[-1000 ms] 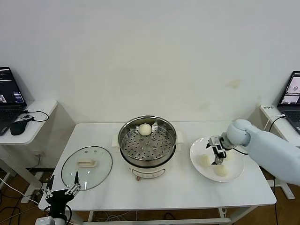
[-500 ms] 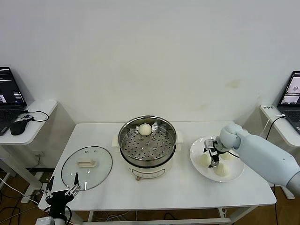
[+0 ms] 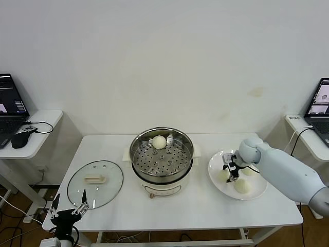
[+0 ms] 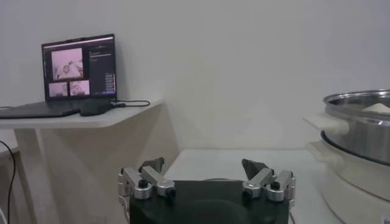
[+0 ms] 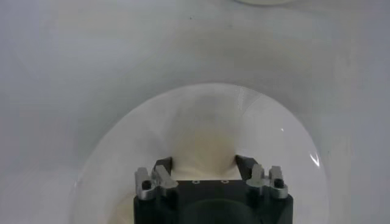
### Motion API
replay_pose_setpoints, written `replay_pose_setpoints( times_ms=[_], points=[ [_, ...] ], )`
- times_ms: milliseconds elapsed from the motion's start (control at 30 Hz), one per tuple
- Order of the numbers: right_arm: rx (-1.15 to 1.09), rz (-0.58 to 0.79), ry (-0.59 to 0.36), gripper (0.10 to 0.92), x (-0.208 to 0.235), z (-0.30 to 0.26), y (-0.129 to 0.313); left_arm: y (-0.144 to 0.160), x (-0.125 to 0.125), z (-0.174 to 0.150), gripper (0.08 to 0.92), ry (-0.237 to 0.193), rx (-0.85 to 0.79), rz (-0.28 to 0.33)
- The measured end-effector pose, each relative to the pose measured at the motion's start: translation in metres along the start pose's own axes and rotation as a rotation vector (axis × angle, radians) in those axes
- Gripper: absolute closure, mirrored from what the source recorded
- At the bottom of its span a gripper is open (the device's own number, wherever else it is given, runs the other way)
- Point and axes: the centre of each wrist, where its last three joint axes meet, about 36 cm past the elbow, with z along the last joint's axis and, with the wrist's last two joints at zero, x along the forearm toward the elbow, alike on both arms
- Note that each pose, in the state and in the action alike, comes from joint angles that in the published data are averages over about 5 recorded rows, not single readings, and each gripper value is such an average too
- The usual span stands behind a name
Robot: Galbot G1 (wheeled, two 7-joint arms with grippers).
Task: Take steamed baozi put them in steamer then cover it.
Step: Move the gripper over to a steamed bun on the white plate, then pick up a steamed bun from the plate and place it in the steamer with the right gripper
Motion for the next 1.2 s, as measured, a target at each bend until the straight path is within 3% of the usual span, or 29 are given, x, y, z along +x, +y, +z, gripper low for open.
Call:
replay_pose_setpoints(
  times_ms=[233, 567, 900, 1200],
  points=[
    [0.003, 0.024, -0.001, 0.42, 0.031, 0.001, -0.009, 0.0, 0.0, -0.003, 0.177, -0.008, 0.0, 0.004],
    [0.017, 0.136, -0.044, 0.408, 0.123, -0.017, -0.039, -0.004, -0.004, -0.01, 0.177, -0.023, 0.0, 0.025],
    [0.049, 0.223, -0.145, 0.395, 0.204, -0.089, -0.07, -0.005, -0.007, -0.015, 0.177, -0.035, 0.004, 0.037],
    [0.057, 0.188, -0.225, 0.394, 0.205, -0.179, -0.084, -0.002, -0.008, -0.018, 0.177, -0.041, -0.001, 0.034]
  ],
)
